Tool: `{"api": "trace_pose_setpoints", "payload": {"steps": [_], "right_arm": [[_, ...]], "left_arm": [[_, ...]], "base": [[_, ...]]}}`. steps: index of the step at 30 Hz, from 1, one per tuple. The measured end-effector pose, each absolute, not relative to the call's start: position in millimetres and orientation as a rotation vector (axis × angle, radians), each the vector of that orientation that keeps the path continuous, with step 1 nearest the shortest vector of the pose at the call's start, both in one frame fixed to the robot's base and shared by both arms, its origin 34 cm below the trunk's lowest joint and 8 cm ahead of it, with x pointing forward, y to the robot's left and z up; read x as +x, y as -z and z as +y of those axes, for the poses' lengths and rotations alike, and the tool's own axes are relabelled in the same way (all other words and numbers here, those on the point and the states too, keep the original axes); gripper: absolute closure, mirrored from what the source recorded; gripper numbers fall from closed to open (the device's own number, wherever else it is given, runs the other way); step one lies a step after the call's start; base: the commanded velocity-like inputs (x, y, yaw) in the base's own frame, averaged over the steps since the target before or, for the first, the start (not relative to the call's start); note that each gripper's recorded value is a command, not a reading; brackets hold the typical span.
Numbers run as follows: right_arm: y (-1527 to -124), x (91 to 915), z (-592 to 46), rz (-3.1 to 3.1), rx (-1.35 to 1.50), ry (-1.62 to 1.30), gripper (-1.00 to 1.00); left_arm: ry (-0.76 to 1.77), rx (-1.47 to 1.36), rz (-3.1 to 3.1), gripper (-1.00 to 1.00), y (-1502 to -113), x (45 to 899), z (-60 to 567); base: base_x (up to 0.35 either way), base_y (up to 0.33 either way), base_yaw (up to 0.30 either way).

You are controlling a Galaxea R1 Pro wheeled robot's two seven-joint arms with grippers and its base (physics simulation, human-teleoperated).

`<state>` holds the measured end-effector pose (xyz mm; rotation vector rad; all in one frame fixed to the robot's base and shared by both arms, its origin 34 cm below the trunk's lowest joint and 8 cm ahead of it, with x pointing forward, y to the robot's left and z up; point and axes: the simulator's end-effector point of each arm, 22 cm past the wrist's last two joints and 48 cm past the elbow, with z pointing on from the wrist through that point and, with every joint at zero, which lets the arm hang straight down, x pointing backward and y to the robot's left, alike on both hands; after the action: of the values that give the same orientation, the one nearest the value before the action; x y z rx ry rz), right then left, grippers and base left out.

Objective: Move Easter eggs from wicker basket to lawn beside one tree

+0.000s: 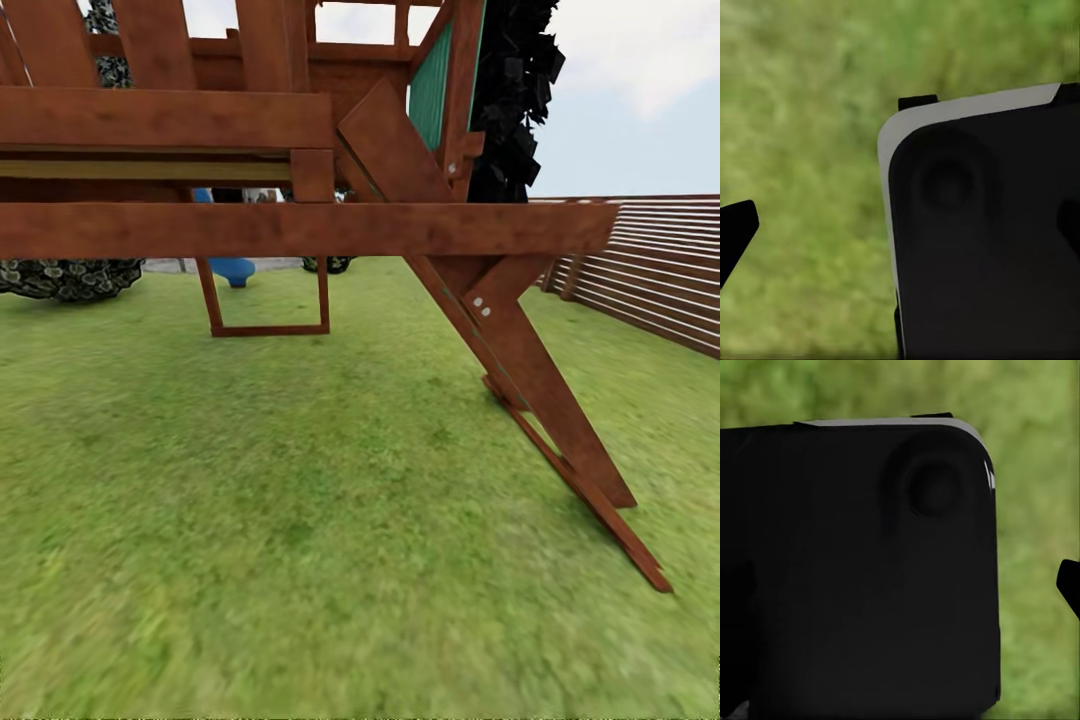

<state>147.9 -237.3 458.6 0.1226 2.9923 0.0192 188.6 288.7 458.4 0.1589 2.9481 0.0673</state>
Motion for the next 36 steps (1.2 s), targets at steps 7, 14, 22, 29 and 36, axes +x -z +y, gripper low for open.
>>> {"api": "trace_pose_setpoints", "payload": {"steps": [7,14,22,29,36], "right_arm": [[-469.9,146.7,-234.7,2.997,0.097,-0.034,-1.0],[-480.2,159.0,-243.7,2.978,0.186,-0.002,-1.0],[-491.8,283.6,-245.6,2.965,0.353,0.014,-1.0],[-510.8,326.6,-239.1,2.869,0.372,0.058,-1.0],[-522.5,332.0,-238.1,2.843,0.371,0.061,-1.0]], "left_arm": [[-0.068,0.158,2.954,-1.0,-469.5,186.5,289.1],[-0.072,0.153,2.931,-1.0,-480.3,210.1,289.7],[-0.085,0.131,2.887,-1.0,-503.0,344.0,284.5],[-0.086,0.137,2.841,-1.0,-522.3,380.3,283.3],[-0.095,0.14,2.827,-1.0,-533.3,382.6,289.3]], "base": [[0.0,0.0,0.0],[0.0,0.0,0.0],[0.0,0.0,0.0],[0.0,0.0,0.0],[0.0,0.0,-0.079]]}}
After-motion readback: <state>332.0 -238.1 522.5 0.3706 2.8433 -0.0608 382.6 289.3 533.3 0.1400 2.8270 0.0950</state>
